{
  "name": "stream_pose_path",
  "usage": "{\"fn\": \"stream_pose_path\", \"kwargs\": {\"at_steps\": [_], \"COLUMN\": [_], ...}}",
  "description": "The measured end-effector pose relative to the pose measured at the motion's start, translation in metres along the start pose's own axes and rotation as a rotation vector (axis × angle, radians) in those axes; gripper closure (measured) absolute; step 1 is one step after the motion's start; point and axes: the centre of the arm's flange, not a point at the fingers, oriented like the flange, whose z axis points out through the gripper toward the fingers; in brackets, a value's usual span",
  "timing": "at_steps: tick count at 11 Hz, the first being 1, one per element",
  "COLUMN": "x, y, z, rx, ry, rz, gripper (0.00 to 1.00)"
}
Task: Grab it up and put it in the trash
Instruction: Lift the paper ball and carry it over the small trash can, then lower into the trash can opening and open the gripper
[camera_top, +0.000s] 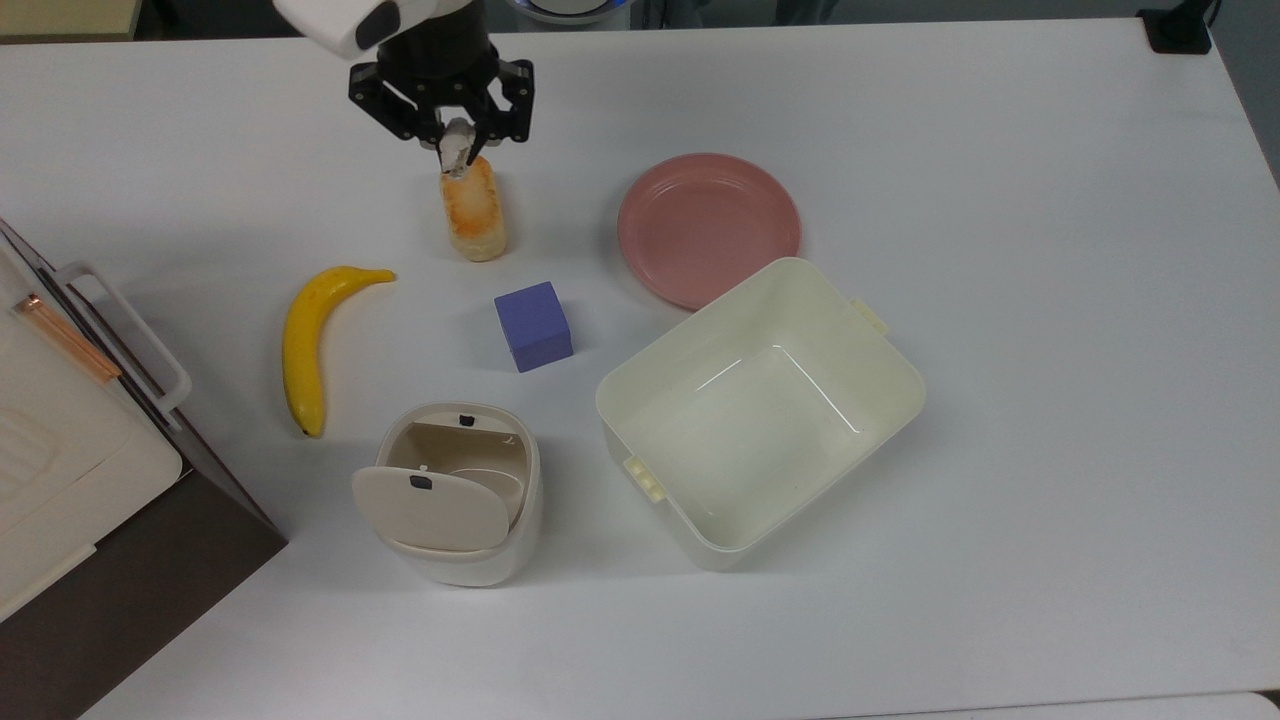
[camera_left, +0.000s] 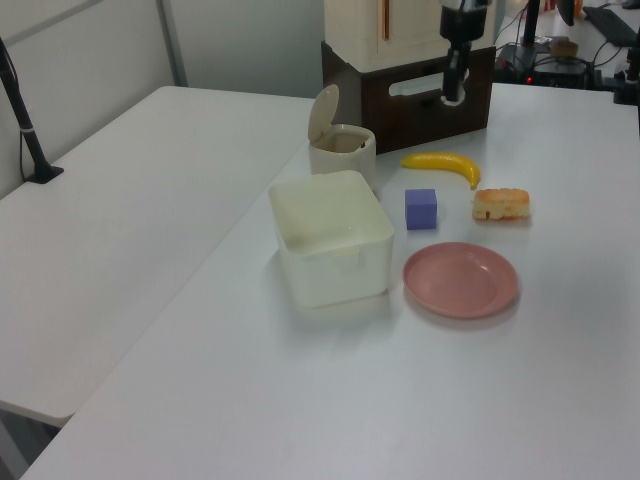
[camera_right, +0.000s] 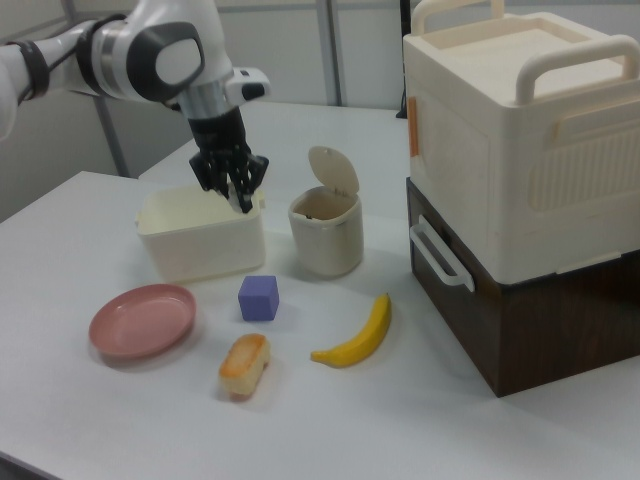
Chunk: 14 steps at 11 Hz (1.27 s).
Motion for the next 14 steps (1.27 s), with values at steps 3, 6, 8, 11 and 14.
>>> {"fn": "stream_pose_path", "kwargs": {"at_steps": [3,6,8,11,14], "x": [0.021,0.054,0.073,0.097,0.115], "y": [-0.003,-0.021,-0.03,-0.039,-0.032], "z": [-0.011,0.025,0.054,0.076,0.093], "rx": [-0.011,-0.005,-0.002,-0.001,-0.005], "ry": [0.137,0.235,0.295,0.372,0.483], "rz": [0.048,0.061,0.05,0.04,0.052], "gripper": [0.84,0.84,0.84,0.84,0.84]}}
